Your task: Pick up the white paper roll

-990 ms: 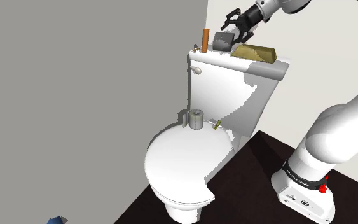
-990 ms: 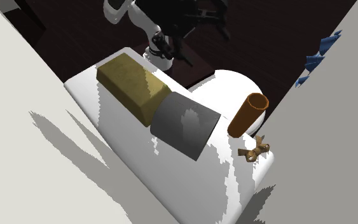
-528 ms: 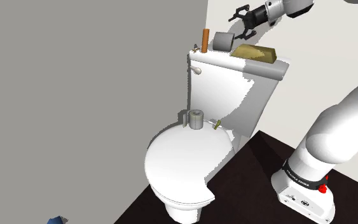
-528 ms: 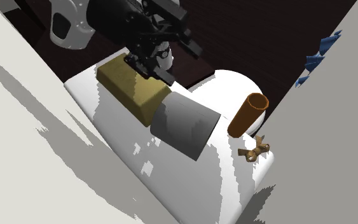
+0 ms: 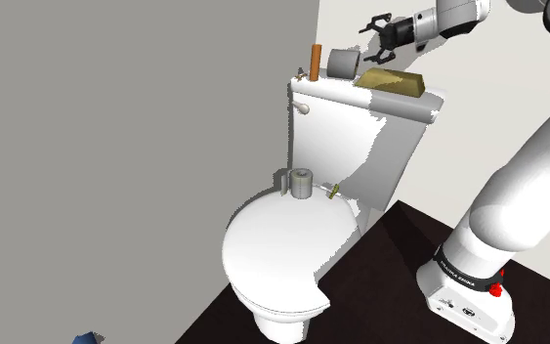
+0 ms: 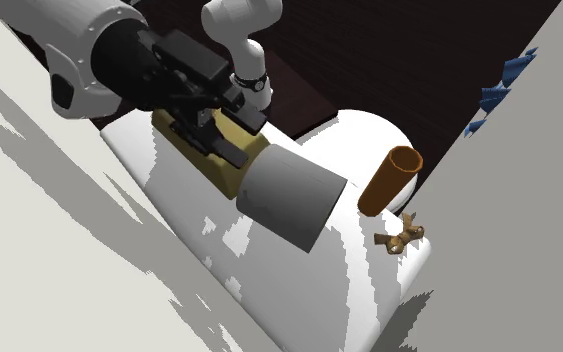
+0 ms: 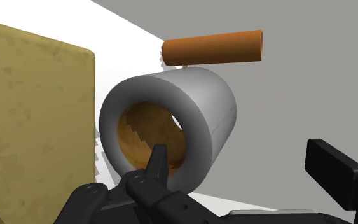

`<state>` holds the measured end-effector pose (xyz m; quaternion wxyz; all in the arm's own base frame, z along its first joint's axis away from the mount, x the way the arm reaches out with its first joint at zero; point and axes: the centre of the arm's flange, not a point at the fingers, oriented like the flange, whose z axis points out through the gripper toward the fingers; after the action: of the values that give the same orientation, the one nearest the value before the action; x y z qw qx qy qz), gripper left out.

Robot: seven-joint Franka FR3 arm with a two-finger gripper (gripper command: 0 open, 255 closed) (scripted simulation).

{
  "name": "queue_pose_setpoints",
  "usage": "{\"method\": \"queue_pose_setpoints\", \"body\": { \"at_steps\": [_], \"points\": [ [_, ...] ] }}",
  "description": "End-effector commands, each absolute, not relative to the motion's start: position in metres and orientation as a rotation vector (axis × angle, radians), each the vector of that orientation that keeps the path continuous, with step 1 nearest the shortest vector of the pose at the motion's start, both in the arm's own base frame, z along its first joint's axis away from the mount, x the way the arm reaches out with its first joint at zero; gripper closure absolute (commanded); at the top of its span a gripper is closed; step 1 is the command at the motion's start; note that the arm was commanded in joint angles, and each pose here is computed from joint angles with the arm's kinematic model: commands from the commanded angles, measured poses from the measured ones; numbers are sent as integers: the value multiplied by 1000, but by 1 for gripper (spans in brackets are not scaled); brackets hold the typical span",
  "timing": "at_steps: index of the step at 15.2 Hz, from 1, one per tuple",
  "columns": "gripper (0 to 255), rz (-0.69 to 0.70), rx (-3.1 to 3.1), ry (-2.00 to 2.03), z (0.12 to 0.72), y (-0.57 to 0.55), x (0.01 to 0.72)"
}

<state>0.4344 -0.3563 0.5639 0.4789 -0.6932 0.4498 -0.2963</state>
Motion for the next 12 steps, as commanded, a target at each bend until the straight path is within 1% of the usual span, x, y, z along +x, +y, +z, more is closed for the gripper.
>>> {"method": "queue_pose_setpoints", "body": {
  "at_steps": [1, 5, 6, 12],
  "points": [
    [0, -725, -1689, 1098, 554, -357, 434],
    [0, -725, -1689, 1098, 540, -357, 434],
    [255, -725, -1689, 1098, 540, -358, 435],
    [255, -725, -1689, 1098, 537, -357, 433]
  ]
}}
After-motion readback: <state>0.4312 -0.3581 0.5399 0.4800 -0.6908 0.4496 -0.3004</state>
